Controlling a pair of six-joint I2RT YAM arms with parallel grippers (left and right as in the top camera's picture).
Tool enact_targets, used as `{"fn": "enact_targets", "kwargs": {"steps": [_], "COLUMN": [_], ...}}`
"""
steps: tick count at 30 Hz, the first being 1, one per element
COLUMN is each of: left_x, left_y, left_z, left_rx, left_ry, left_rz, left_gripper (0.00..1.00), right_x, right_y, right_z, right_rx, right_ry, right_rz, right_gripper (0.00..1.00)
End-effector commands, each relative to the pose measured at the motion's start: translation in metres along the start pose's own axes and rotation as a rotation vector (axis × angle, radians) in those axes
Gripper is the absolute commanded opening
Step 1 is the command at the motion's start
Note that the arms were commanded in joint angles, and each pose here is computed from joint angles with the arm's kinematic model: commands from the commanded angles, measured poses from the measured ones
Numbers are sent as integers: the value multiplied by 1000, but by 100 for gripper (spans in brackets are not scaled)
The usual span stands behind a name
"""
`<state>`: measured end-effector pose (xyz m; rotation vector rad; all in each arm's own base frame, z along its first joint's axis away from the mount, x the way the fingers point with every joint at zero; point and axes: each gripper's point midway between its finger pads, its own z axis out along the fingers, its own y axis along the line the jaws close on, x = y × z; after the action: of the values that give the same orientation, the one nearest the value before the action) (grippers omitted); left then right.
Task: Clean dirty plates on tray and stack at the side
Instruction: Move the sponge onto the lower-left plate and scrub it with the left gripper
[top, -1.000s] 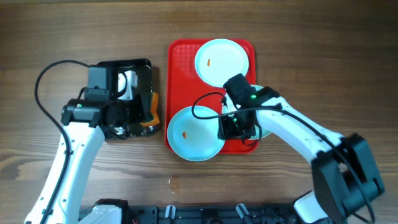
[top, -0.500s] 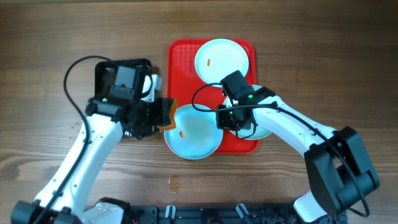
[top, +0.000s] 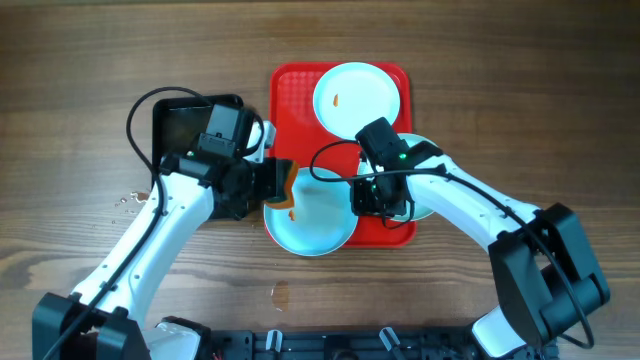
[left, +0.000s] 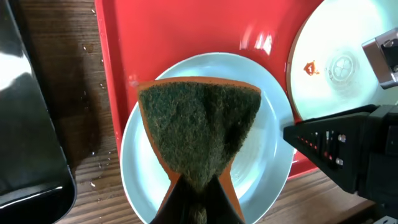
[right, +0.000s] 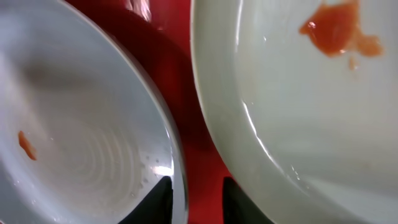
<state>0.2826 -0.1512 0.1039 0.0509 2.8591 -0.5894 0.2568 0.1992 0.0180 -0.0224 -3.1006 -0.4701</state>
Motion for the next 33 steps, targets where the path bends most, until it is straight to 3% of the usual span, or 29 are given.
{"fn": "enact_targets", "kwargs": {"steps": [1,6,14,24,33], "left_x": [6,13,26,40,55], "left_y": [-3,-9,-18,-22,33], "left_z": [9,17,33,69,107], "left_rx": [-8,-13,-29,-86,-341], "left_ry": [29,60,113,170,208], "left_rz": [-12,-4,-44,-91,-65], "left_gripper": [4,4,4,4,4], "right_x": [14,10,3,-2,-2], "right_y": [-5,-3,-5,-9,-9], "right_z": [12,13,13,12,12], "right_rx": [-8,-17,0,20,25], "right_ry": [40,25,-11,-36,-38], "right_rz": [7,-1,51,92,92], "right_gripper": [24,13,4,4,4]}}
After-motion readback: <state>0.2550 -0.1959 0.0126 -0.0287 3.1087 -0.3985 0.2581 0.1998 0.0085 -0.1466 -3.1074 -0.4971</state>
